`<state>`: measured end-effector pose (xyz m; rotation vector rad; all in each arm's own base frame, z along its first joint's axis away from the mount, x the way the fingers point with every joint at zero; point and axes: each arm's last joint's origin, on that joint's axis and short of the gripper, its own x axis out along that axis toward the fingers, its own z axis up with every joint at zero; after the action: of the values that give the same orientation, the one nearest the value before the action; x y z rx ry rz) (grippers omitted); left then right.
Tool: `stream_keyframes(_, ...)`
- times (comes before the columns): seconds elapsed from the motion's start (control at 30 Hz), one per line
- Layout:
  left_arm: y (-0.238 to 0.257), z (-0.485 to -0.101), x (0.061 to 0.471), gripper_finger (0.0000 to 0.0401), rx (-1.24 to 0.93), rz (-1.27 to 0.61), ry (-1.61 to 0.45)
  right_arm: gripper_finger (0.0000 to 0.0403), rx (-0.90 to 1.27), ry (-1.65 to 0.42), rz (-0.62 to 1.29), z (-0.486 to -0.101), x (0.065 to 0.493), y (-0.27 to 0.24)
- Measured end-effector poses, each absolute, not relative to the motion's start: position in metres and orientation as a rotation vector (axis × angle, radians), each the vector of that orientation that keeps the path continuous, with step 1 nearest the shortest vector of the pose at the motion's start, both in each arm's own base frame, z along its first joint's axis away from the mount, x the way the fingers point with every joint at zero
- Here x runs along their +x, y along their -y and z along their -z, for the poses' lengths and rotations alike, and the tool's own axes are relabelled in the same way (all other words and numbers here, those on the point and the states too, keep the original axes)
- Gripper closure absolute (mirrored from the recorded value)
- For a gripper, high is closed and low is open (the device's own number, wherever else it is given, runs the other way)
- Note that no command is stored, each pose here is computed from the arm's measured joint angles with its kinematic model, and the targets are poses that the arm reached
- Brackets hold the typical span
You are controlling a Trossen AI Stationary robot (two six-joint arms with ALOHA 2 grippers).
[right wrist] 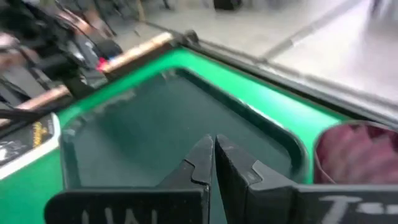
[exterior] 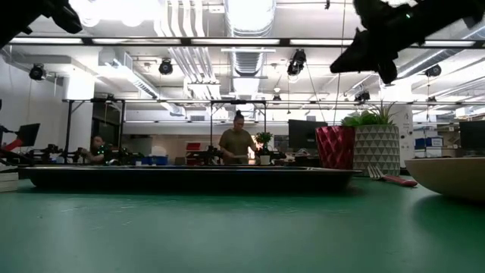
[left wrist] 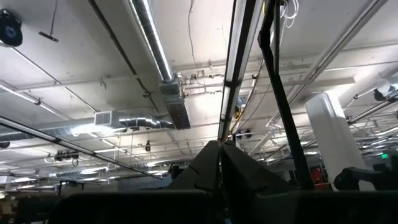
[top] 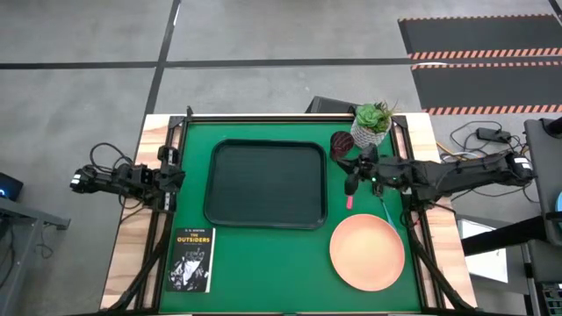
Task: Pick and place plate/cup/fork/spoon on tray
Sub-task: Put the red cup on the top right of the black tray
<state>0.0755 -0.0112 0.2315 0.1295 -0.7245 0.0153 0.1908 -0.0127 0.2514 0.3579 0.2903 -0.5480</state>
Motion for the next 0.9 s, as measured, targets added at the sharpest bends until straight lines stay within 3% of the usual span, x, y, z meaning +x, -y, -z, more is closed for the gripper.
stream_keyframes(0.23, 0.011, -0.232, 0.075, 0.0401, 0.161, -0.03, 0.727, 0.0394, 0.398, -0.586, 0.698, -0.279, 0.214, 0.039)
stream_keyframes(0.47, 0.011, -0.234, 0.074, 0.0401, 0.173, -0.041, 0.75, 0.0394, 0.49, -0.806, 0.701, -0.292, 0.243, 0.084)
stream_keyframes(0.9, 0.011, -0.234, 0.074, 0.0401, 0.166, -0.038, 0.75, 0.0394, 0.58, -1.119, 0.744, -0.273, 0.272, 0.145)
